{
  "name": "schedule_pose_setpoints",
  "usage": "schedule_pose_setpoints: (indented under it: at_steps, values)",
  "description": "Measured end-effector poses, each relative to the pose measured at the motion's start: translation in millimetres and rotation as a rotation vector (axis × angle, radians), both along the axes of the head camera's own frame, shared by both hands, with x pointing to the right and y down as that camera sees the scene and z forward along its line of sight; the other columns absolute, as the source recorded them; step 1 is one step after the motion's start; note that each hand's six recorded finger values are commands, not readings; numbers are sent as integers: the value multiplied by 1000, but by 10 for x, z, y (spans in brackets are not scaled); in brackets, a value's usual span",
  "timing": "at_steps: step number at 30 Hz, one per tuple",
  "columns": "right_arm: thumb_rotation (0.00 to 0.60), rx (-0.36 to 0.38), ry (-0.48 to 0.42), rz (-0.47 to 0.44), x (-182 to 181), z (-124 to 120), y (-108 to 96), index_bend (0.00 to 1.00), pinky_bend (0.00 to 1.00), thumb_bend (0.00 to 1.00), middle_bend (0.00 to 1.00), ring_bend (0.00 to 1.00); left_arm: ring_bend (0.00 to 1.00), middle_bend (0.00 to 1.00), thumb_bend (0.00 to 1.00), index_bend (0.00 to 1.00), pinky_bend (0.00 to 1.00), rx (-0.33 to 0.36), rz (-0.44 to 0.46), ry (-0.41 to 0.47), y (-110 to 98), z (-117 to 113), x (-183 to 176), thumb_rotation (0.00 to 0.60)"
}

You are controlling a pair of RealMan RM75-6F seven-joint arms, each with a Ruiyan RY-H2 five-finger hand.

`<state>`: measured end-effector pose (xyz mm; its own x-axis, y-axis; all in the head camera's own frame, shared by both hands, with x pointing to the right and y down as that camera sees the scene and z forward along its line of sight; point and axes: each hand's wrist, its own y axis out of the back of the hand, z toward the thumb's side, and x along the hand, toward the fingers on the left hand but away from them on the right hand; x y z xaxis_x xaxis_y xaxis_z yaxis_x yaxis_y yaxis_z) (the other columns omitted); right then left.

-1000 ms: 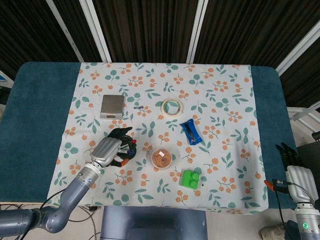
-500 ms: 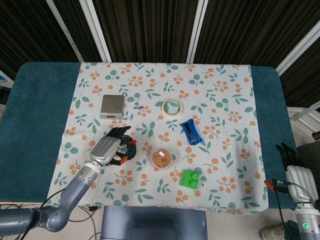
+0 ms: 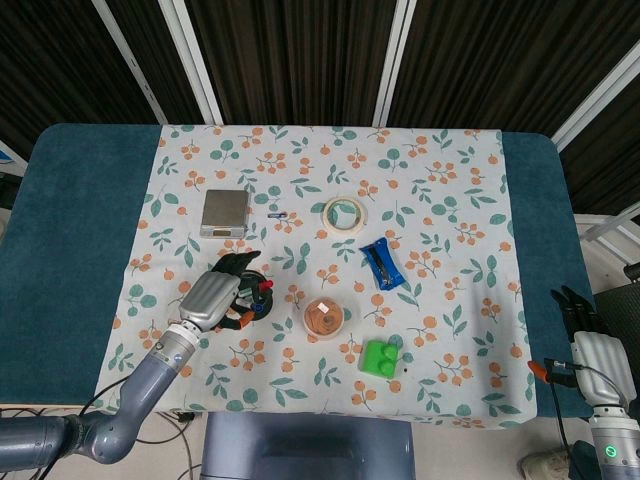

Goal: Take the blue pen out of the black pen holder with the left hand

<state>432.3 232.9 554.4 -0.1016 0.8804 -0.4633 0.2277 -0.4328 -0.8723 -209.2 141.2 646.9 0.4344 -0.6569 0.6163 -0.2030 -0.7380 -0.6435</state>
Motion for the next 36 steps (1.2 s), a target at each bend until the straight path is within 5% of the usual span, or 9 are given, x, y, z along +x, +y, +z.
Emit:
schedule_pose_setpoints:
  at_steps: [24, 36]
  values:
    - [600, -10, -4, 6, 4, 10, 2, 74, 169, 128, 0, 43, 0, 14, 345, 550, 0, -4, -10, -9, -23, 6, -45, 600]
    - [600, -10, -2, 5, 2, 13, 3, 74, 169, 129, 0, 43, 0, 14, 359, 563, 0, -20, -31, 49, -53, -259, -118, 600]
